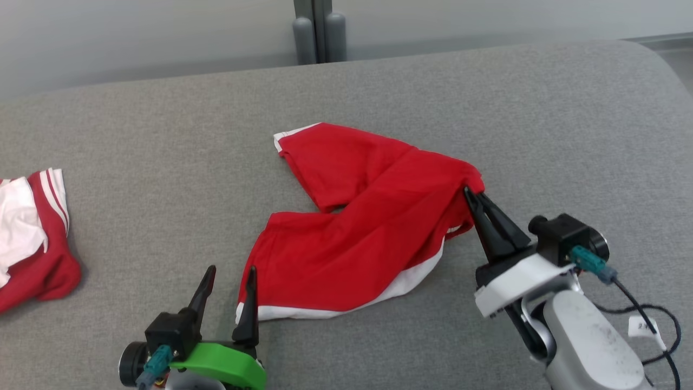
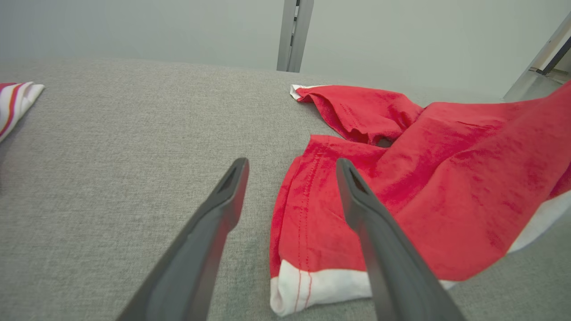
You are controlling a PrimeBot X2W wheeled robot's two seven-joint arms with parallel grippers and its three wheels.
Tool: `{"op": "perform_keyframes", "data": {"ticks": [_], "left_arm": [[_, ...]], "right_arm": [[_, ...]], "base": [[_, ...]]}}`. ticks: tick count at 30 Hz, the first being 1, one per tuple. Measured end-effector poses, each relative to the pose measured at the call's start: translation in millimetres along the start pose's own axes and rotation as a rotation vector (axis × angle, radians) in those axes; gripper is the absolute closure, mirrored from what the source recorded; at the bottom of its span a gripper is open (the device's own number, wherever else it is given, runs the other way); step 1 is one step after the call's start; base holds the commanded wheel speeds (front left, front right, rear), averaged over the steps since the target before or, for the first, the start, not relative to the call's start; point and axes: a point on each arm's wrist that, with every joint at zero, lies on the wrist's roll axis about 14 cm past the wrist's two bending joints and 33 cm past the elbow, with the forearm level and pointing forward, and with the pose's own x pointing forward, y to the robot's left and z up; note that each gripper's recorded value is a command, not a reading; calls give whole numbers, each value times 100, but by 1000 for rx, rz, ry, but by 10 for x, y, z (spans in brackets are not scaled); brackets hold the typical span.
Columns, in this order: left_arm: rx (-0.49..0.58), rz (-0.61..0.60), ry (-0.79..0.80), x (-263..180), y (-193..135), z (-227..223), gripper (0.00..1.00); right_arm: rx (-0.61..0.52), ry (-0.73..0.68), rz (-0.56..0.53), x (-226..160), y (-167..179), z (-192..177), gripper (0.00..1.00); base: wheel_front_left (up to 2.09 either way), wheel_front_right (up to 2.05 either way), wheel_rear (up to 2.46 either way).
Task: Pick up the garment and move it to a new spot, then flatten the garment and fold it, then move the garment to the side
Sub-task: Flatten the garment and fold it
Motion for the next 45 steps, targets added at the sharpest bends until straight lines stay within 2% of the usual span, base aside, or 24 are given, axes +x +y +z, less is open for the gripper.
{"op": "perform_keyframes", "data": {"ticks": [4,9,15,19,20,21,22,23,30,35,45], "left_arm": [[-1,0,9,90,22,-24,0],[-9,18,20,177,112,-61,0],[-15,66,37,176,279,-116,0],[-16,83,49,170,340,-155,0],[-16,86,49,174,351,-155,0],[-15,88,47,179,358,-148,0],[-15,88,45,184,360,-143,0],[-13,86,45,186,357,-140,0],[5,91,22,124,360,-56,0],[28,112,3,8,396,15,0],[43,115,-8,-268,332,31,0]], "right_arm": [[-73,41,21,295,-82,-110,100],[-149,157,29,575,-232,-456,100],[-168,311,21,645,-343,-961,100],[-159,375,-14,597,-471,-1170,100],[-158,377,-22,594,-493,-1181,96],[-158,378,-28,588,-505,-1182,66],[-159,375,-33,585,-519,-1169,51],[-159,369,-40,581,-534,-1148,0],[-133,233,-105,452,-590,-731,0],[-135,151,-123,203,-516,-465,0],[-109,169,-179,-383,-475,-454,0]], "base": [[0,0,0],[0,0,0],[0,0,0],[0,0,0],[0,0,0],[0,0,0],[0,0,0],[0,0,0],[0,0,0],[0,0,0],[0,0,0]]}}
